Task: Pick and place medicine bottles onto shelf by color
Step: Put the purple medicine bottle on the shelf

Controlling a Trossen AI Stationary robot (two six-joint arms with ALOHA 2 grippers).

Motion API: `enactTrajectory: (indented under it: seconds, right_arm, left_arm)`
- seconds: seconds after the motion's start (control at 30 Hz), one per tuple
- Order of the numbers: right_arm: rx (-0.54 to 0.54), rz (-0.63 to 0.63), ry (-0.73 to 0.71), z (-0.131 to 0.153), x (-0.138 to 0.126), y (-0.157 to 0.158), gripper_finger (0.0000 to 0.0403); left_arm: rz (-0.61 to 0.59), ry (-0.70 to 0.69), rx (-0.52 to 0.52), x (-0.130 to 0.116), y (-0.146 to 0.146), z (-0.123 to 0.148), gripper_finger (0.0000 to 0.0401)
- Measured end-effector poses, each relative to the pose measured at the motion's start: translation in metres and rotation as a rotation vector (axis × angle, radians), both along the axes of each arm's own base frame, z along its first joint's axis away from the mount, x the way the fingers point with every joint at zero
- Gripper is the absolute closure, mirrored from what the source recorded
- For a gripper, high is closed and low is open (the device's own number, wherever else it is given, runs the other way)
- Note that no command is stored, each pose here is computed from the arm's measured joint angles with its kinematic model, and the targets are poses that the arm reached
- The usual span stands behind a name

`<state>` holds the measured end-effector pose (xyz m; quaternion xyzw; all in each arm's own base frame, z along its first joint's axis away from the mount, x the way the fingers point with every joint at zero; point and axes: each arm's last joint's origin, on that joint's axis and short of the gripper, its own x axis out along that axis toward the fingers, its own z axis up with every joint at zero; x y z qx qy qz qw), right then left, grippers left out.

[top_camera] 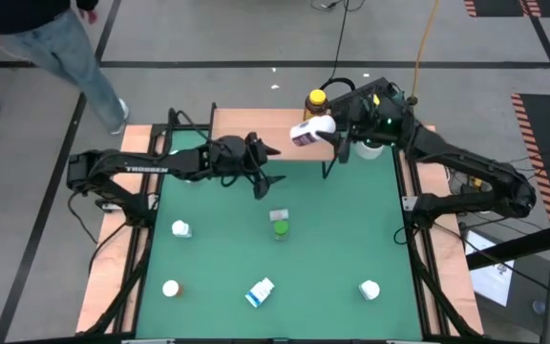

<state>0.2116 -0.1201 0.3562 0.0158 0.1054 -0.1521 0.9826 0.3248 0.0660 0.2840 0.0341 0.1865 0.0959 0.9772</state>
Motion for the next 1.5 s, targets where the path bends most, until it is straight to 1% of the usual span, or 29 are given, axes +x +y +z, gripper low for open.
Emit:
enactTrajectory:
  seconds: [0.17, 0.27, 0.33, 0.4, 0.57, 0.7, 0.87, 1.1, 1.33, 1.4, 1.5]
  right_arm:
    - [0.032, -0.037, 0.121, 0.035, 0.001, -0.007, 0.0168]
    - [0.042, -0.072, 0.213, 0.044, 0.009, -0.014, 0.0168]
    - [0.047, -0.09, 0.287, 0.041, 0.018, -0.021, 0.0168]
    - [0.074, -0.089, 0.359, 0.032, 0.027, -0.027, 0.0168]
    - [0.118, -0.071, 0.452, 0.012, 0.043, -0.037, 0.0168]
    - [0.126, -0.07, 0.487, 0.002, 0.049, -0.043, 0.0168]
    - [0.137, -0.09, 0.525, -0.004, 0.046, -0.053, 0.0168]
    - [0.13, -0.1, 0.542, -0.005, 0.04, -0.06, 0.0167]
    - [0.101, -0.085, 0.547, -0.004, 0.04, -0.06, 0.0167]
    - [0.098, -0.084, 0.547, -0.004, 0.04, -0.06, 0.0161]
    - [0.098, -0.085, 0.545, -0.004, 0.04, -0.061, 0.0142]
  left_arm:
    - [-0.001, -0.04, 0.012, -0.001, -0.001, 0.007, 0.0035]
    - [0.008, -0.035, 0.012, 0.0, 0.0, 0.005, 0.0034]
    - [0.009, -0.042, 0.011, 0.0, 0.0, 0.006, 0.0034]
    - [0.007, -0.039, 0.01, 0.0, -0.001, 0.006, 0.0034]
    - [0.008, -0.02, 0.01, -0.001, 0.0, 0.004, 0.0034]
    - [0.007, -0.019, 0.012, -0.001, 0.0, 0.004, 0.0034]
    - [0.003, -0.016, 0.022, -0.001, 0.0, 0.004, 0.0034]
    - [0.002, -0.016, 0.023, -0.001, 0.0, 0.004, 0.0034]
    - [0.003, -0.017, 0.021, -0.001, 0.0, 0.004, 0.0034]
    - [0.003, -0.017, 0.02, -0.001, 0.0, 0.004, 0.0034]
    - [0.003, -0.016, 0.02, -0.001, 0.0, 0.004, 0.0034]
